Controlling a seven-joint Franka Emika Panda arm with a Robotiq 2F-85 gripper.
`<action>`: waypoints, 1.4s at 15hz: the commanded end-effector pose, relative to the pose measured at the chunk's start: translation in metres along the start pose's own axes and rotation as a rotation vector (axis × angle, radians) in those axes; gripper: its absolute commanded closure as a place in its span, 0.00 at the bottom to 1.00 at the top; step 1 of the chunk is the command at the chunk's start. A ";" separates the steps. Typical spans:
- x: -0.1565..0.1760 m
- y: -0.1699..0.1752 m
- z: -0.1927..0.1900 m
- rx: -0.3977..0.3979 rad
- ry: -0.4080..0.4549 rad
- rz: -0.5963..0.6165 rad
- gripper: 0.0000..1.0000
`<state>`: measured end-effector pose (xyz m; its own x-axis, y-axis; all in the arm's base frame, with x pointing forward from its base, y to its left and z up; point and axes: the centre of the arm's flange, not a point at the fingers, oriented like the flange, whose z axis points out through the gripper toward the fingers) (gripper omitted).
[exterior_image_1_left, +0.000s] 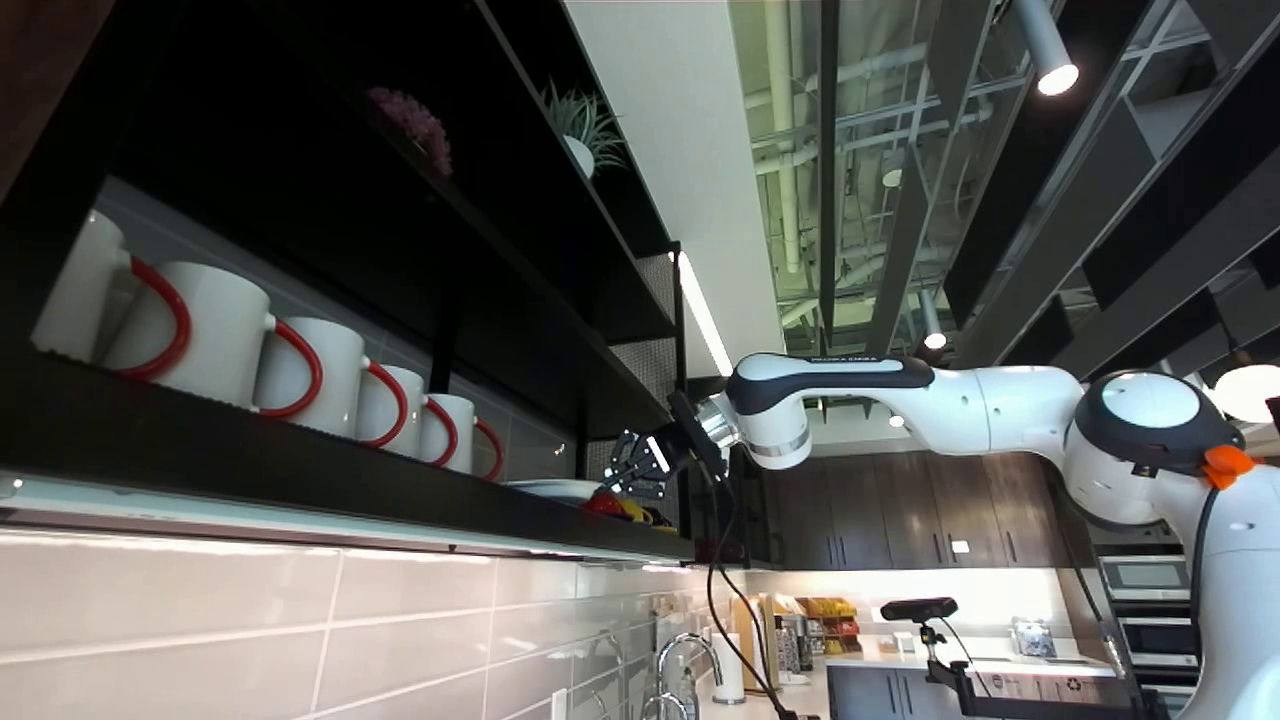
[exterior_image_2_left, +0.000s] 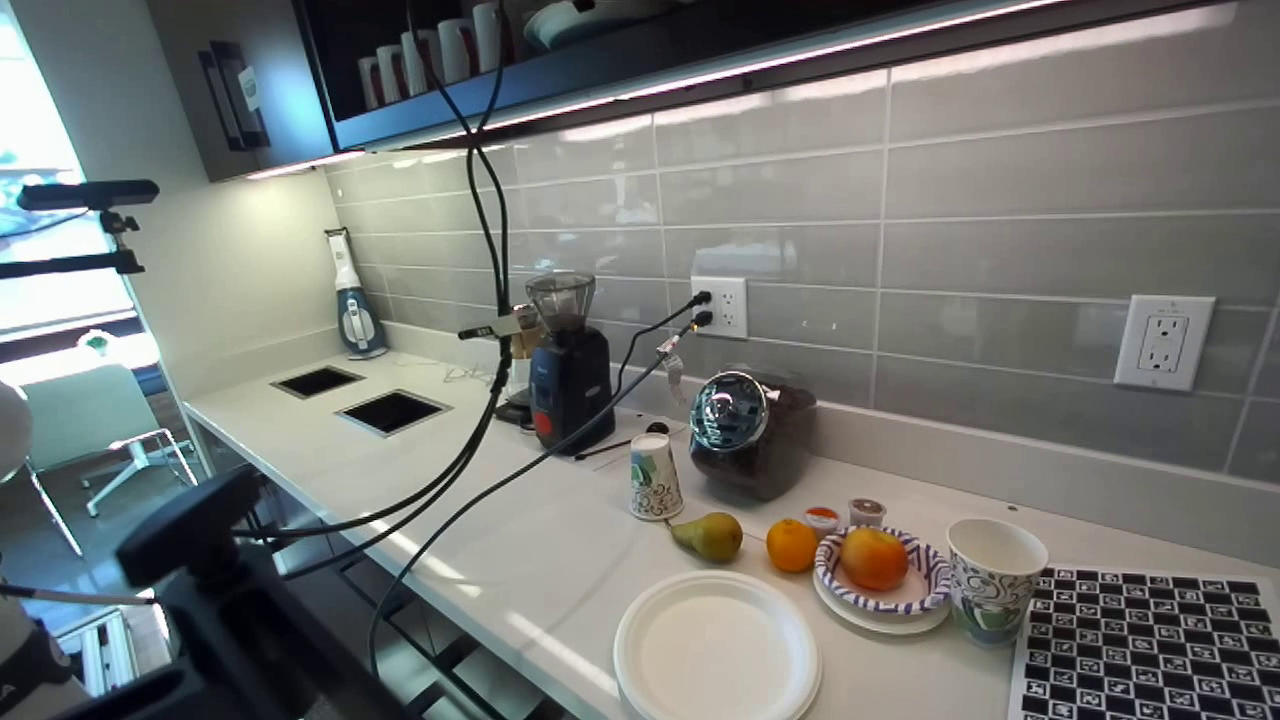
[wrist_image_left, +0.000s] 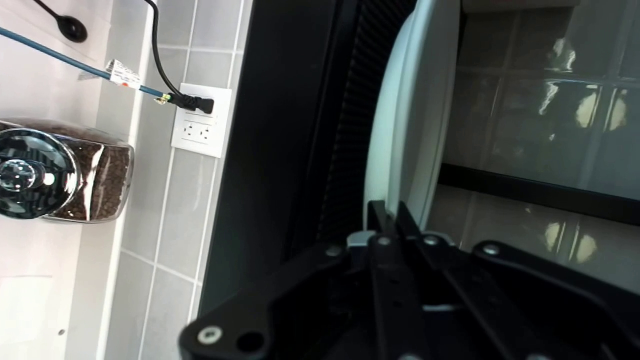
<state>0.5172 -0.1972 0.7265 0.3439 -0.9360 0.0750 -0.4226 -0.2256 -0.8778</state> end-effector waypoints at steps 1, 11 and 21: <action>0.011 -0.017 0.016 -0.006 0.021 -0.032 0.99; 0.016 -0.023 0.025 0.010 0.051 -0.065 0.71; -0.008 -0.020 -0.021 -0.028 0.120 -0.117 0.03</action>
<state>0.5304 -0.1938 0.7501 0.3238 -0.9265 0.1918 -0.3744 -0.3116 -0.8733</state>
